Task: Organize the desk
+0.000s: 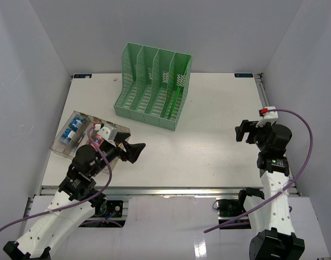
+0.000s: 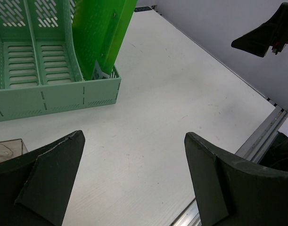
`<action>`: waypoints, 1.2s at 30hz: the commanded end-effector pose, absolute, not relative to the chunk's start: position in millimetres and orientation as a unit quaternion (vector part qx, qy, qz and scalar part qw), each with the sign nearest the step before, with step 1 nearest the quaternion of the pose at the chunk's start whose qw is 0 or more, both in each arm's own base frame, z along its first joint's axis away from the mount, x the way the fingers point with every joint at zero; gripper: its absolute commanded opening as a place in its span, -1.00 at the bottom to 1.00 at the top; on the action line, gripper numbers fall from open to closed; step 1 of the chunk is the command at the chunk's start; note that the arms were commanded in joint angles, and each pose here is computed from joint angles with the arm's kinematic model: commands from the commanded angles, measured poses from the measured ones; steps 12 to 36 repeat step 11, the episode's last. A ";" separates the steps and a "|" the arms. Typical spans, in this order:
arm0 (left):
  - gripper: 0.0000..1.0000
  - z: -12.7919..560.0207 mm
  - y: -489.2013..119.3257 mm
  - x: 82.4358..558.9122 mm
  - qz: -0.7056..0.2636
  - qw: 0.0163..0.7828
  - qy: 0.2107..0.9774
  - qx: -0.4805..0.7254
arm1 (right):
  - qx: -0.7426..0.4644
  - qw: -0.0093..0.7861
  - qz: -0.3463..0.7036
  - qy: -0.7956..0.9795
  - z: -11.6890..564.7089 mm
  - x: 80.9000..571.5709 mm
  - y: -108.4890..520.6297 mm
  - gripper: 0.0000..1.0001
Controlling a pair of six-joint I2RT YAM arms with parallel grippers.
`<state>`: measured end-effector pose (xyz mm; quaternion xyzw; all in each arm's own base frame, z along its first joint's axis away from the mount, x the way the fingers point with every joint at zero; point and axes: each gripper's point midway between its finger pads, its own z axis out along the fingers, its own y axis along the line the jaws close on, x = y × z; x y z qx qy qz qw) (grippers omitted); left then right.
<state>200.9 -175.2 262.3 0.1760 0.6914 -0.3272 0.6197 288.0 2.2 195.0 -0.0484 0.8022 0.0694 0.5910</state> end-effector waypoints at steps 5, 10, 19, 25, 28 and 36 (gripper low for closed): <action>0.96 273.9 -171.9 201.2 -0.326 0.633 0.682 0.168 | -0.065 0.611 0.073 0.786 205.3 291.4 5.3 0.80; 0.96 273.8 -171.7 201.4 -0.325 0.633 0.682 0.167 | -0.070 0.611 0.077 0.785 205.4 290.8 7.7 0.80; 0.96 274.1 -171.4 201.4 -0.325 0.634 0.682 0.167 | -0.075 0.611 0.081 0.784 205.3 289.9 9.6 0.80; 0.96 274.1 -171.4 201.4 -0.325 0.634 0.682 0.167 | -0.075 0.611 0.081 0.784 205.3 289.9 9.6 0.80; 0.96 274.1 -171.4 201.4 -0.325 0.634 0.682 0.167 | -0.075 0.611 0.081 0.784 205.3 289.9 9.6 0.80; 0.96 274.1 -171.4 201.4 -0.325 0.634 0.682 0.167 | -0.075 0.611 0.081 0.784 205.3 289.9 9.6 0.80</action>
